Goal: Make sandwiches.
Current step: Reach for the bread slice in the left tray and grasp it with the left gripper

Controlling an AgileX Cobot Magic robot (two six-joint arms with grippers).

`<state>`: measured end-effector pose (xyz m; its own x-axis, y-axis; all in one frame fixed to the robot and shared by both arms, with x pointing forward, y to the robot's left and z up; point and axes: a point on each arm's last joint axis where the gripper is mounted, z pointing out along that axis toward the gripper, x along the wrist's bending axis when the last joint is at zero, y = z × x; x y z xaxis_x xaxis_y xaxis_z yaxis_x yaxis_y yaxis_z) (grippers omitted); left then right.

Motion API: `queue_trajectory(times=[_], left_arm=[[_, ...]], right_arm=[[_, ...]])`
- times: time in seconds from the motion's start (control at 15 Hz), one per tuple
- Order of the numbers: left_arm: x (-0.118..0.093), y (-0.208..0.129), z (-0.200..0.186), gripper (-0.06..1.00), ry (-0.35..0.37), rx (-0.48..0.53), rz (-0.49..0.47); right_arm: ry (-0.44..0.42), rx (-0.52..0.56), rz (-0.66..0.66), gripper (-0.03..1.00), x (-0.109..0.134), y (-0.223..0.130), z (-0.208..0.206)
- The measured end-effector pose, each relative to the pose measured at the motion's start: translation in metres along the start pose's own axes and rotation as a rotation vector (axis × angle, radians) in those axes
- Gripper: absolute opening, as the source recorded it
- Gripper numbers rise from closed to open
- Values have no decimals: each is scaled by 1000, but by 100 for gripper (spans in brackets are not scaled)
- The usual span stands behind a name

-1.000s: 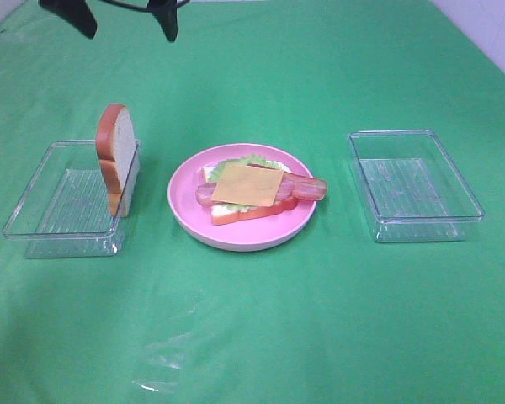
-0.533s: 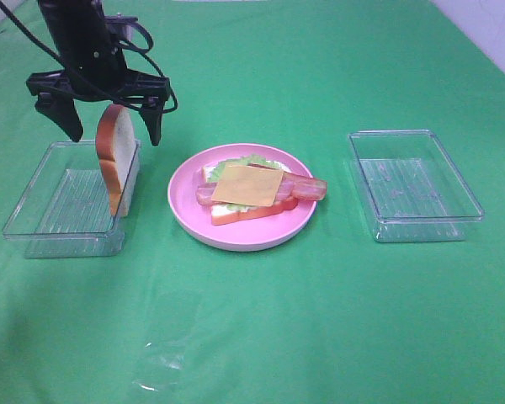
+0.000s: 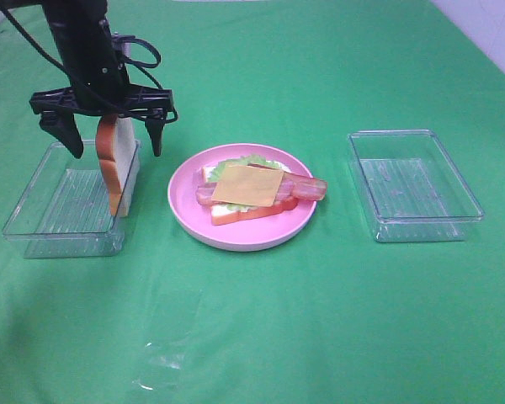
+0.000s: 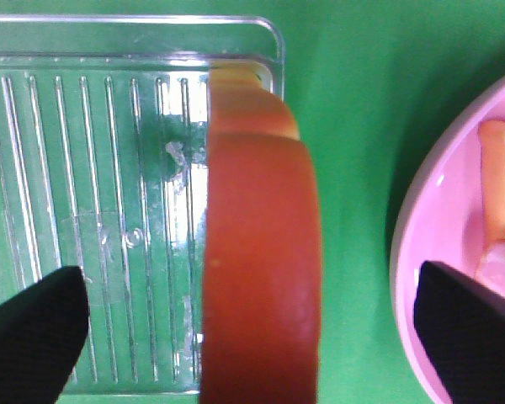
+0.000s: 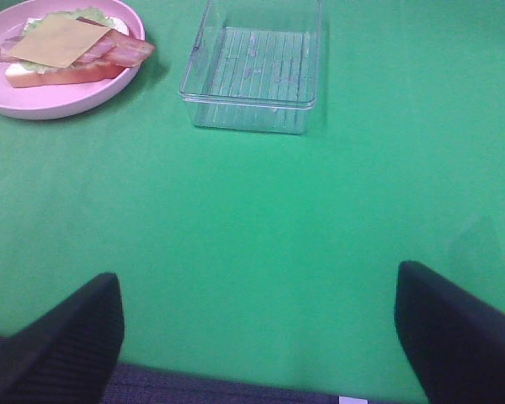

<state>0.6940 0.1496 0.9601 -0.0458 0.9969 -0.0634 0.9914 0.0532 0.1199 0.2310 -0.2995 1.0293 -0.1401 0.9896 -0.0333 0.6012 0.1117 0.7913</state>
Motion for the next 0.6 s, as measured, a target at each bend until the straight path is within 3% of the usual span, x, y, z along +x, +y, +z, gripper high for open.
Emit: queue_trajectory(times=[0.13,0.2,0.4,0.47,0.6], left_arm=[[0,0,0,86,0,0,-3],[0,0,0,65,0,0,-4],[0,0,0,27,1,0,-13],[0,0,0,22,2,0,-16],[0,0,0,21,2,0,-19]], right_arm=[[0,0,0,84,0,0,0],[0,0,0,84,0,0,0],[0,0,0,84,0,0,0],[0,0,0,84,0,0,0],[0,0,0,84,0,0,0]])
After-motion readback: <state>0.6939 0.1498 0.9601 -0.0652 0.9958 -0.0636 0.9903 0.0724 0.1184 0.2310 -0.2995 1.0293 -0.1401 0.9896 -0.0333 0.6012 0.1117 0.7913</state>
